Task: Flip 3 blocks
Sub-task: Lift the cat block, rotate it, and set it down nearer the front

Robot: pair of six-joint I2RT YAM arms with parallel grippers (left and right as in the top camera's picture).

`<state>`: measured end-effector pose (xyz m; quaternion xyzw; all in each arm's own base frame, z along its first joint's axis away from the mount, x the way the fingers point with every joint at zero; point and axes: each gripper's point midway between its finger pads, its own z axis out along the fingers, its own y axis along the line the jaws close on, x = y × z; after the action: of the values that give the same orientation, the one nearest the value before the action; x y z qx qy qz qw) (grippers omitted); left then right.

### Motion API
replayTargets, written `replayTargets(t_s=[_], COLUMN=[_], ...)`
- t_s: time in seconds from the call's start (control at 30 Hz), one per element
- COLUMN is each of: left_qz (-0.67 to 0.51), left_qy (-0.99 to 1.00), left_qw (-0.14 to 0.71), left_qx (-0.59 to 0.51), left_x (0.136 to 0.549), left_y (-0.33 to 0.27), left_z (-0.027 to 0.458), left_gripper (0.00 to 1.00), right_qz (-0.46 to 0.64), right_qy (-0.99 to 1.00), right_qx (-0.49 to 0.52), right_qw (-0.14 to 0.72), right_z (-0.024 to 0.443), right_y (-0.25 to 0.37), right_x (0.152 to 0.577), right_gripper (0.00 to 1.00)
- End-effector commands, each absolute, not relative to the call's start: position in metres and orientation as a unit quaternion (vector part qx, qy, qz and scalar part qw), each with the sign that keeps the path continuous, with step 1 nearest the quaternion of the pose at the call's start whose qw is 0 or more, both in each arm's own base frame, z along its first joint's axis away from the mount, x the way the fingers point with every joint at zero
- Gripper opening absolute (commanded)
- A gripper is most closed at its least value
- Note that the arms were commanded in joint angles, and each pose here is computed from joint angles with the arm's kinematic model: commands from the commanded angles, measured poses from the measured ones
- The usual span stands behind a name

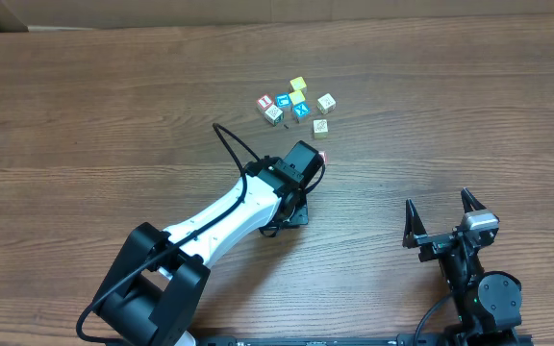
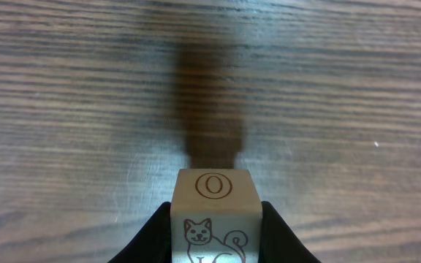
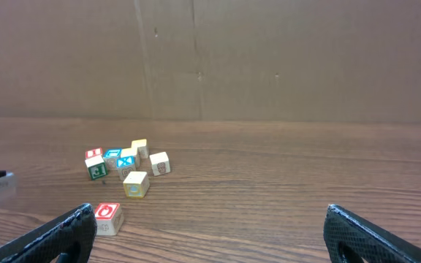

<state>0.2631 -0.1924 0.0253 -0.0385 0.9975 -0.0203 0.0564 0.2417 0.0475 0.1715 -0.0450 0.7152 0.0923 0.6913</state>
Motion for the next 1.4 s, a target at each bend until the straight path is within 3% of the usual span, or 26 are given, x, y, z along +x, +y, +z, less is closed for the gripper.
replayTargets(t_s=[0.0, 0.7, 1.1, 1.37], left_qz=[-0.023, -0.022, -0.023, -0.024], left_qy=[0.997, 0.998, 0.998, 0.998], left_qw=[0.052, 0.032, 0.032, 0.031], left_qx=[-0.052, -0.050, -0.050, -0.050], left_x=[0.259, 0.255, 0.255, 0.255], left_y=[-0.188, -0.192, -0.192, -0.193], left_z=[0.019, 0.003, 0.003, 0.003], left_gripper=[0.23, 0.23, 0.28, 0.43], right_qz=[0.086, 0.086, 0.086, 0.086], right_qy=[0.714, 0.714, 0.714, 0.714], right_qx=[-0.041, -0.041, -0.041, -0.041], right_qw=[0.694, 0.694, 0.694, 0.694], right_z=[0.170, 0.170, 0.170, 0.170], right_y=[0.045, 0.045, 0.045, 0.045], right_x=[0.242, 0.242, 0.242, 0.242], right_gripper=[1.00, 1.00, 1.00, 1.00])
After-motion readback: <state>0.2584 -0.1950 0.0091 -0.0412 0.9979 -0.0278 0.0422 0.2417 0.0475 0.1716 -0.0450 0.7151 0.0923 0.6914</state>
